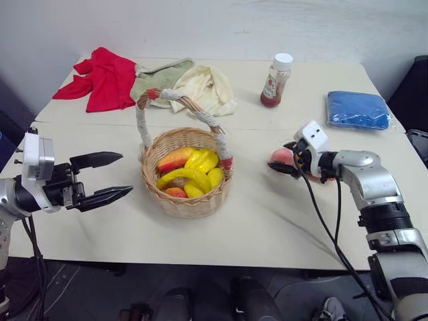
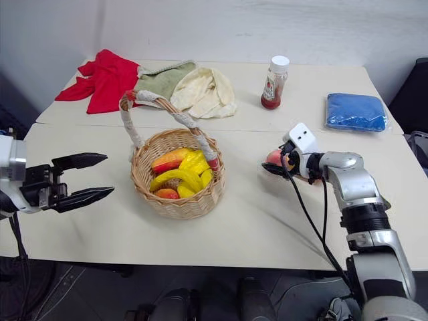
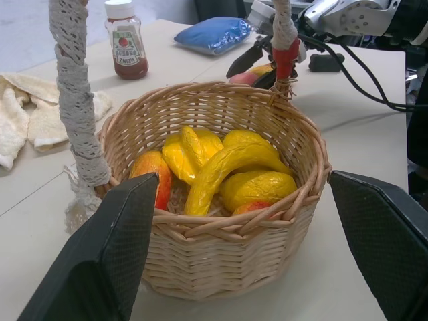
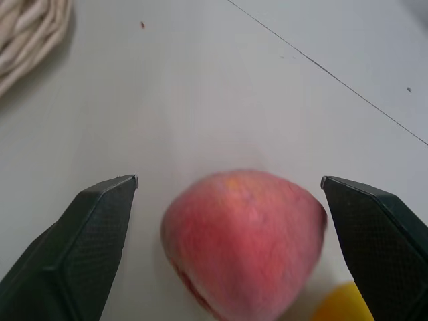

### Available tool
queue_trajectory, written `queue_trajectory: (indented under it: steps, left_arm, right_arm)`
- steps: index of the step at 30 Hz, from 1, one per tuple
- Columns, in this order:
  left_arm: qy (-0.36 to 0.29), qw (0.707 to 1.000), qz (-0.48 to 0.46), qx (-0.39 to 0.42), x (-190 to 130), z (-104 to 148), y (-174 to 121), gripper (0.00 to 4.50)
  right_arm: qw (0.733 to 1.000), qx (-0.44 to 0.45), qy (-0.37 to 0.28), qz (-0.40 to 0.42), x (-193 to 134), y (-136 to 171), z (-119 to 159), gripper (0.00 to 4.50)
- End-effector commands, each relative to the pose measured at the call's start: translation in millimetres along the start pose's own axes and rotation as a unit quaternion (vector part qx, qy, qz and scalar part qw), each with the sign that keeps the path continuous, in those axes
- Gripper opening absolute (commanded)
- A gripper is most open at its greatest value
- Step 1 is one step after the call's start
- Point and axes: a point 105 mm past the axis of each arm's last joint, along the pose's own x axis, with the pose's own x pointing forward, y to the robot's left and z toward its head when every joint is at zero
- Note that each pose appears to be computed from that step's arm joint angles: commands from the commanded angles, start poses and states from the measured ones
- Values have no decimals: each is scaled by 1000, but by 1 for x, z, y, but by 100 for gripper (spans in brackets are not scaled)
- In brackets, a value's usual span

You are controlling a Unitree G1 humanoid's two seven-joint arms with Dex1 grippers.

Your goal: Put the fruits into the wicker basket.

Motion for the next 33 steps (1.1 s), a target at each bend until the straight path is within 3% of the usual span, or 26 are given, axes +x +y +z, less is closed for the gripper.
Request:
queue_trajectory:
  steps: [1,7,9,12,15,21,27,33]
  left_arm:
    - [-12,1000,0,23,0,13,-4,426]
    - [-10,1000,2,25,-1,16,-6,426]
    - [-18,1000,-4,16,-1,20,-9,426]
    - [-38,999,-10,-4,0,26,-14,426]
    - [-51,999,-4,-18,0,28,-14,426]
    - [-61,998,12,-28,3,24,-13,426]
    - [-51,998,28,-28,0,16,-10,426]
    - [-54,998,31,-33,0,13,-11,426]
  right_arm:
    - [1000,-1,-11,13,3,-1,8,412]
    - [999,-15,14,34,2,-2,6,241]
    - [998,-33,-15,48,1,1,20,217]
    - [976,-72,-142,147,-6,32,74,214]
    - [949,-54,-228,210,-7,56,120,214]
    - [913,-52,-273,300,15,94,160,214]
    - [885,-31,-270,377,27,116,168,214]
    - [894,-34,-255,368,41,114,162,422]
